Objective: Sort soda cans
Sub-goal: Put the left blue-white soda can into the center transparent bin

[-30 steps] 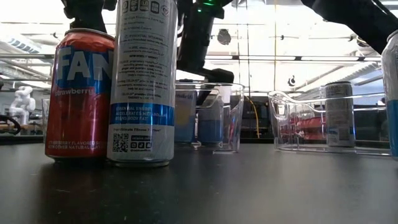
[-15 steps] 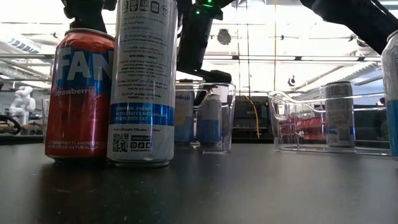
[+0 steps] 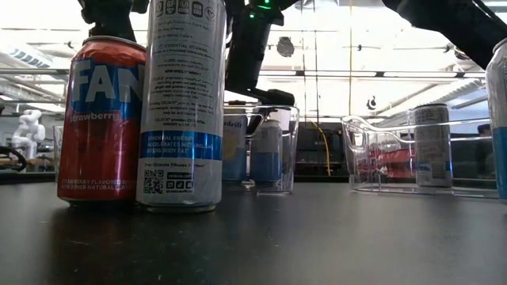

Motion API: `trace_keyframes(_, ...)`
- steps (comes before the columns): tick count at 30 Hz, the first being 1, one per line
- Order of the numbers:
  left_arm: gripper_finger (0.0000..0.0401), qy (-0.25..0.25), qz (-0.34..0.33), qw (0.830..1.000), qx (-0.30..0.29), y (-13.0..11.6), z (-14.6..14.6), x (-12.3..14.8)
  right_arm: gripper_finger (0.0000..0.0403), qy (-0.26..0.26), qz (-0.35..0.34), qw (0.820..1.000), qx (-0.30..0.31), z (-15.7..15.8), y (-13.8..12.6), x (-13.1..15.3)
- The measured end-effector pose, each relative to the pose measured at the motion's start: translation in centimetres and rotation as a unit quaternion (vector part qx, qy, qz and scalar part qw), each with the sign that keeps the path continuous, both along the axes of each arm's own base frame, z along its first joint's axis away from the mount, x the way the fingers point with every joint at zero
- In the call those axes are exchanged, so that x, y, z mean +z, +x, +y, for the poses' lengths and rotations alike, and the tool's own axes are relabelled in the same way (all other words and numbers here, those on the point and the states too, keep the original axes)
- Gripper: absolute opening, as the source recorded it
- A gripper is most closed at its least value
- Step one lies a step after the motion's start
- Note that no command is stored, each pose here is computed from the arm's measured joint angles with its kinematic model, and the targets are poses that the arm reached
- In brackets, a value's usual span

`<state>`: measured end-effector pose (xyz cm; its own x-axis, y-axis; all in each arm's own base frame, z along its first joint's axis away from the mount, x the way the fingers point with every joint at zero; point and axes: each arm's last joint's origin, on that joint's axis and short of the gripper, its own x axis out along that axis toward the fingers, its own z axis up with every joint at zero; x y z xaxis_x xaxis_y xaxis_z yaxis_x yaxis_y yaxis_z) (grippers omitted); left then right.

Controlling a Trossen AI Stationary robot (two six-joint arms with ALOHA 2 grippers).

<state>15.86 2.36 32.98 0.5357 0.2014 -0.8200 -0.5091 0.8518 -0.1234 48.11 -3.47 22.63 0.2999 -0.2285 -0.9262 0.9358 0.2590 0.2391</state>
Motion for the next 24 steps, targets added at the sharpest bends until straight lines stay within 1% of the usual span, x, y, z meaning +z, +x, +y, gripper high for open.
trace_keyframes(8, 0.0258, 0.000, 0.000, 1.000, 0.000, 0.0, 0.0, 0.0, 0.0317, 0.000, 0.000, 1.000, 0.002, 0.0, 0.0, 0.0)
trace_keyframes(16, 0.0258, 0.000, 0.000, 1.000, 0.000, 0.0, 0.0, 0.0, 0.0372, 0.001, -0.002, 1.000, 0.004, 0.0, 0.0, 0.1)
trace_keyframes(19, 0.0258, 0.000, 0.000, 1.000, 0.000, 0.0, 0.0, 0.0, 0.0384, 0.001, -0.002, 1.000, 0.005, 0.0, 0.0, 0.2)
trace_keyframes(22, 0.0258, 0.000, 0.000, 1.000, 0.000, 0.0, 0.0, 0.0, 0.0386, 0.000, -0.005, 1.000, 0.014, 0.1, -0.2, 1.0)
trace_keyframes(24, 0.0258, 0.000, 0.000, 1.000, 0.000, 0.0, 0.0, 0.0, 0.0386, -0.002, -0.018, 1.000, 0.024, 0.3, -0.2, 2.1)
